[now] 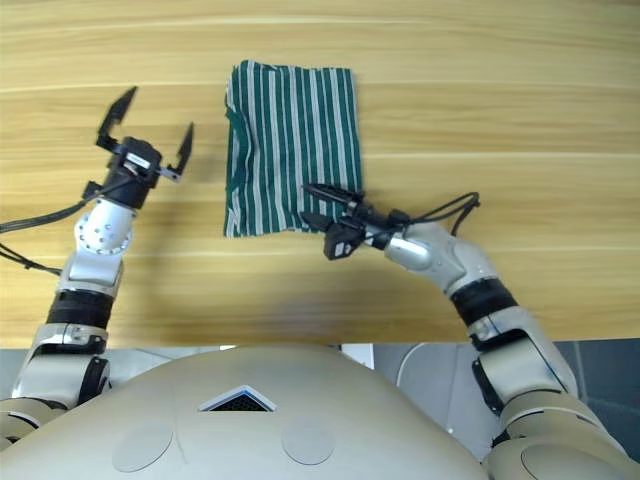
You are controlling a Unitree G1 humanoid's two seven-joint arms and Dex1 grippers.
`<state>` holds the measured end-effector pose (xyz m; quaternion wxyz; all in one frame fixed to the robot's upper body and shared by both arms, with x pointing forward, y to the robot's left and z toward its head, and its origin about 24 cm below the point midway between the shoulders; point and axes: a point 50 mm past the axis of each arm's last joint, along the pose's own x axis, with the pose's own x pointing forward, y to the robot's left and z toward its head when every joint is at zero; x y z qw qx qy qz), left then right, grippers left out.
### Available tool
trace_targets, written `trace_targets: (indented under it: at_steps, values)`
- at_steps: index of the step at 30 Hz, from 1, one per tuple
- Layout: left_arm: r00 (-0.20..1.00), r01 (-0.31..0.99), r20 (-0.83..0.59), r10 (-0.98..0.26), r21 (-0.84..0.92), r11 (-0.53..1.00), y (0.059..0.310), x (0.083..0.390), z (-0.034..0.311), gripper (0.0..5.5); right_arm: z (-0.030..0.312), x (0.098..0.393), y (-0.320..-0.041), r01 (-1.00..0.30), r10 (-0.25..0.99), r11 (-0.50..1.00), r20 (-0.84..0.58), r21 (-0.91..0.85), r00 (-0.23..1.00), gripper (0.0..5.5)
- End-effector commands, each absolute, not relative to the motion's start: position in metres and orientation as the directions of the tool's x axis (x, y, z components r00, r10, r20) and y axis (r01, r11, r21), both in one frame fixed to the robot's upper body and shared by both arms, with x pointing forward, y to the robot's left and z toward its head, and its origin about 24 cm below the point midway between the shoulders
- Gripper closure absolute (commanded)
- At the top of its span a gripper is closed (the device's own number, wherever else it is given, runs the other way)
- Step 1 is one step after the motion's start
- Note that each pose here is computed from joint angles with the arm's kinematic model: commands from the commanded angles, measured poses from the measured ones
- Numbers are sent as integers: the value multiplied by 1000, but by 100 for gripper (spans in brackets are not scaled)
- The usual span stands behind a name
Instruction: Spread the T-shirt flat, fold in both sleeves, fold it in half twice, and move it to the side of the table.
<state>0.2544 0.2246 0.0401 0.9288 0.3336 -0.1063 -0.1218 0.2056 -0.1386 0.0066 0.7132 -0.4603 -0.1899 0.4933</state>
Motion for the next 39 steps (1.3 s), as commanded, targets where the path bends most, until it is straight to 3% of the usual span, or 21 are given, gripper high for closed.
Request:
trace_targets:
  at_steps: [1,4,7,10,12,14,16,20,26,31,39]
  values:
    - [928,158,126,-351,719,676,233,265,56,118,24,202,-128,-503,902,168,-74,-848,426,262]
    - [852,273,94,-515,760,590,215,255,56,118,51,204,-130,-473,902,273,53,-838,428,262]
    - [830,322,59,-555,762,562,207,251,48,118,79,203,-130,-479,863,449,228,-755,450,262]
    - [742,446,-62,-668,790,421,201,233,37,118,94,208,-147,-436,801,537,275,-722,531,262]
    - [705,504,-158,-691,797,332,209,217,33,118,93,219,-180,-331,731,518,208,-788,649,262]
    - [693,580,-344,-634,789,205,235,196,24,118,71,223,-223,-234,618,310,8,-922,786,262]
    - [688,615,-427,-587,773,158,253,180,24,118,51,213,-243,-253,558,161,-124,-954,821,262]
    - [604,675,-513,-609,736,49,251,161,29,118,25,197,-235,-357,596,35,-267,-933,757,262]
    - [449,711,-605,-658,687,-146,233,159,35,118,10,194,-222,-447,649,-104,-402,-888,647,262]
    - [330,730,-634,-700,641,-236,211,175,26,118,6,204,-219,-442,649,-177,-442,-879,619,262]
    - [272,729,-654,-706,619,-293,206,195,18,118,8,178,-223,-527,665,-234,-530,-817,526,262]
